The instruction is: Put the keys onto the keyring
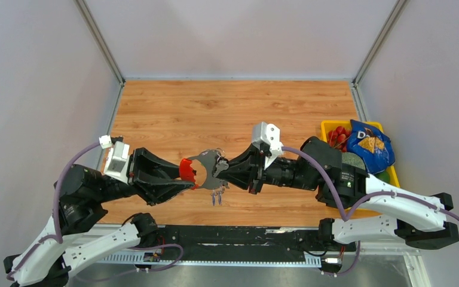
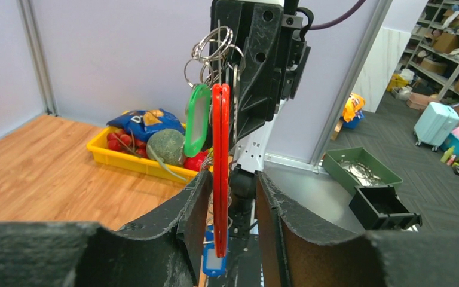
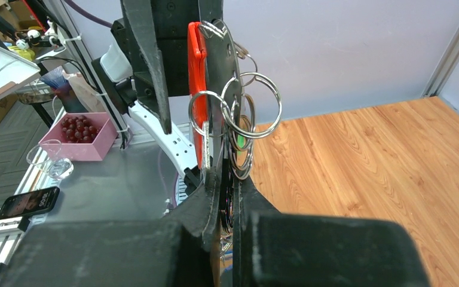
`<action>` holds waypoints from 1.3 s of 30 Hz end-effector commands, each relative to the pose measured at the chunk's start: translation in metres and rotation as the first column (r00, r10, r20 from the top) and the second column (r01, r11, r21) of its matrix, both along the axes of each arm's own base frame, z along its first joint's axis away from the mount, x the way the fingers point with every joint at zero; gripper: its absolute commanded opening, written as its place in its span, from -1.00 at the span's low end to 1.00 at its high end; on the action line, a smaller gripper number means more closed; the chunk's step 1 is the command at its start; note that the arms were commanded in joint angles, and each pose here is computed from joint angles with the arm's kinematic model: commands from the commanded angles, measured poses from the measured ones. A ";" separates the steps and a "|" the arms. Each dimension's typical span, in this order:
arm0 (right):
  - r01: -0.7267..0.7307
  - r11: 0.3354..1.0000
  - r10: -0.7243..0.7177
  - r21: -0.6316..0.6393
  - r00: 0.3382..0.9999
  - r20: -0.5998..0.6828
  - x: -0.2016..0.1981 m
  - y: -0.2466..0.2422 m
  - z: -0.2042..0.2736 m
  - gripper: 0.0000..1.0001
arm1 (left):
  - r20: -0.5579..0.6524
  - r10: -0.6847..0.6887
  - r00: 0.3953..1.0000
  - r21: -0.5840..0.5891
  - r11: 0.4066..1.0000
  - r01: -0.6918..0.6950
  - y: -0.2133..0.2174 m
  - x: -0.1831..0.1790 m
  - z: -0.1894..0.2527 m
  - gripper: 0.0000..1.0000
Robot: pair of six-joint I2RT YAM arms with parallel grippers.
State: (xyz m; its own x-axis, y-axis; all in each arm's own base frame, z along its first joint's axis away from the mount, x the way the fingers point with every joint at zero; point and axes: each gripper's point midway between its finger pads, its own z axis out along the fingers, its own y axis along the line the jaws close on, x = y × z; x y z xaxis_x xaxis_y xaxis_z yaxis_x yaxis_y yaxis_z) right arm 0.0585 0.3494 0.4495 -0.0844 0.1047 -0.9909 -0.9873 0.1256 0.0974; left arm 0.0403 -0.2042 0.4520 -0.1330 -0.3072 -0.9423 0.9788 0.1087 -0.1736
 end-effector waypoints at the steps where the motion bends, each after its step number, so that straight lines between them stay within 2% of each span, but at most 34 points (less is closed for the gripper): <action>1: -0.022 0.988 0.020 0.154 1.000 0.018 -0.006 -0.012 0.054 -1.00 | 0.023 -0.022 1.000 -0.016 1.000 0.022 -0.005 -0.001 0.006 -0.29; 2: -0.022 0.988 0.019 0.154 1.000 0.019 -0.006 -0.012 0.054 -1.00 | 0.024 -0.022 0.999 -0.016 1.000 0.022 -0.005 -0.001 0.006 -0.48; 3: -0.022 0.988 0.019 0.155 1.000 0.019 -0.006 -0.012 0.054 -1.00 | 0.023 -0.020 1.000 -0.015 1.000 0.020 -0.005 0.000 0.006 -0.58; 4: -0.023 0.988 0.021 0.155 1.000 0.019 -0.007 -0.013 0.053 -1.00 | 0.024 -0.018 1.000 -0.015 1.000 0.019 -0.005 0.000 0.006 -0.79; 6: -0.026 0.988 0.023 0.151 1.000 0.019 -0.007 -0.012 0.052 -1.00 | 0.022 -0.008 1.000 -0.018 1.000 0.008 -0.005 0.002 0.007 -0.96; 12: 0.030 0.990 -0.032 0.137 0.999 0.008 0.001 -0.020 0.039 -0.98 | -0.002 0.065 0.998 0.001 0.998 -0.065 -0.007 0.018 0.006 -0.99; 17: 0.195 0.974 -0.191 0.115 0.981 -0.040 0.024 -0.049 0.025 -0.35 | -0.040 0.137 0.990 0.062 0.989 -0.134 -0.008 0.033 0.004 -0.99; 20: 0.302 0.952 -0.298 0.055 0.952 -0.069 0.038 -0.072 0.013 -0.15 | -0.061 0.203 0.977 0.104 0.975 -0.196 -0.004 0.044 0.002 -0.99; 24: 0.424 0.905 -0.426 -0.039 0.901 -0.079 0.054 -0.104 -0.010 0.19 | -0.123 0.389 0.913 0.246 0.903 -0.352 0.003 0.078 -0.013 -0.99; 26: 0.471 0.880 -0.475 -0.067 0.876 -0.085 0.060 -0.115 -0.019 0.25 | -0.138 0.493 0.859 0.372 0.830 -0.416 -0.002 0.104 -0.032 -0.99; 28: 0.486 0.870 -0.492 -0.077 0.866 -0.094 0.062 -0.119 -0.026 0.26 | -0.117 0.620 0.776 0.499 0.712 -0.494 0.003 0.130 -0.052 -0.99; 29: 0.482 0.872 -0.488 -0.082 0.868 -0.095 0.061 -0.118 -0.029 0.21 | -0.108 0.645 0.756 0.557 0.670 -0.491 0.007 0.132 -0.060 -0.99; 30: 0.477 0.874 -0.484 -0.089 0.870 -0.094 0.060 -0.116 -0.031 0.15 | -0.095 0.668 0.738 0.634 0.612 -0.472 -0.003 0.144 -0.080 -0.99; 32: 0.468 0.878 -0.477 -0.104 0.874 -0.092 0.060 -0.112 -0.035 0.13 | -0.101 0.670 0.735 0.742 0.543 -0.393 -0.017 0.148 -0.108 -0.99; 33: 0.464 0.879 -0.474 -0.112 0.876 -0.092 0.060 -0.110 -0.037 0.15 | -0.112 0.657 0.745 0.774 0.528 -0.349 -0.022 0.147 -0.119 -0.99; 36: 0.457 0.879 -0.470 -0.140 0.878 -0.086 0.060 -0.103 -0.045 0.23 | -0.229 0.519 0.824 0.840 0.533 -0.103 -0.062 0.129 -0.161 -0.99; 39: 0.459 0.875 -0.474 -0.157 0.877 -0.080 0.061 -0.101 -0.050 0.31 | -0.287 0.463 0.839 0.865 0.501 0.019 -0.076 0.120 -0.198 -0.99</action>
